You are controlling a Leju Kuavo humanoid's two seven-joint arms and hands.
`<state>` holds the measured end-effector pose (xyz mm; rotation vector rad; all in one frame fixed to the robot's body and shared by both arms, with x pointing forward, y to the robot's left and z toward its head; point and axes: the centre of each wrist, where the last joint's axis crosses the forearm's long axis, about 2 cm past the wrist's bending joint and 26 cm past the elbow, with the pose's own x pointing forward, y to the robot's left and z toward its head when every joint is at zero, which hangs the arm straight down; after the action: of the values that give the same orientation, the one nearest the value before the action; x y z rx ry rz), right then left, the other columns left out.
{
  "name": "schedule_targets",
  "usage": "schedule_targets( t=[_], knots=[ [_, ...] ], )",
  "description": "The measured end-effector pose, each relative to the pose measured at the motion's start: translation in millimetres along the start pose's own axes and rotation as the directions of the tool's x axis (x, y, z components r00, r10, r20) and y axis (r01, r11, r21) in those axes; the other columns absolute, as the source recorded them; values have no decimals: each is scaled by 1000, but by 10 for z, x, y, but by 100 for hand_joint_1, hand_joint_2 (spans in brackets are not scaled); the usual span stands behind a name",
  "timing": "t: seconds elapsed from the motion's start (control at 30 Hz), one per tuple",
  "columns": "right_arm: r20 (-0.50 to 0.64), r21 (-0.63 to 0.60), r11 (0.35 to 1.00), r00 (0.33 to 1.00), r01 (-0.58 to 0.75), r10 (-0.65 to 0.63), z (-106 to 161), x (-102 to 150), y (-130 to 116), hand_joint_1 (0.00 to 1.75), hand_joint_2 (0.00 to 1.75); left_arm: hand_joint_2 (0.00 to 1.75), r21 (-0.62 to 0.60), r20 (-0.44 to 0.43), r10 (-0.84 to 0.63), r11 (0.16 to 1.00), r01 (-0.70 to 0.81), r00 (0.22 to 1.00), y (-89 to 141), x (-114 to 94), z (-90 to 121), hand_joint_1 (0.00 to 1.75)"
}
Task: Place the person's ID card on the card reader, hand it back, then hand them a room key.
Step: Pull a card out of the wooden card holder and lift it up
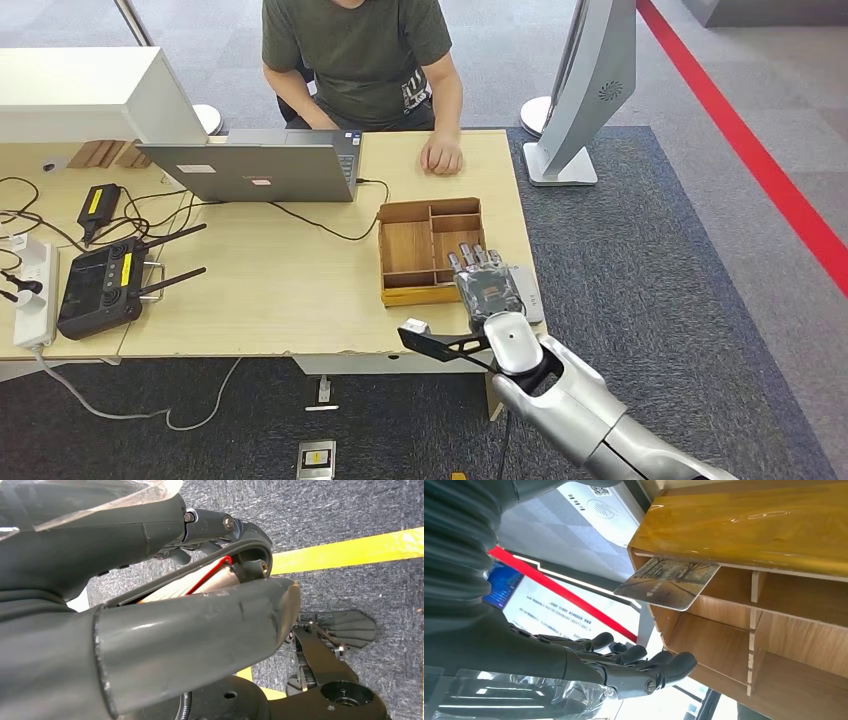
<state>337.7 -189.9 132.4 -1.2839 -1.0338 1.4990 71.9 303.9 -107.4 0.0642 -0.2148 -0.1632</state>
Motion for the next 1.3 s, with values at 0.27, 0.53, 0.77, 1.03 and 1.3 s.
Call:
schedule_targets(
  t=[0.27,0.53,0.77,1.03,1.3],
  knots=[
    [3,14,1000,1000,-15,15,15,32,5,0,175,0,2,-1,5,1000,-5,1000,0,0,0,0],
    [11,23,999,1000,-25,25,33,60,-6,94,175,0,3,-3,5,1000,-5,1000,1,0,0,0],
    [8,24,999,1000,-25,25,39,70,-18,175,175,0,4,-8,5,1000,-5,1000,1,-2,0,0],
    [21,-10,1000,1000,-8,9,45,105,-127,175,175,0,17,-18,17,1000,-16,1000,4,-2,0,0],
    [35,-17,1000,999,-6,7,66,148,-154,175,175,0,18,-18,18,1000,-17,1000,2,-1,0,0]
  ],
)
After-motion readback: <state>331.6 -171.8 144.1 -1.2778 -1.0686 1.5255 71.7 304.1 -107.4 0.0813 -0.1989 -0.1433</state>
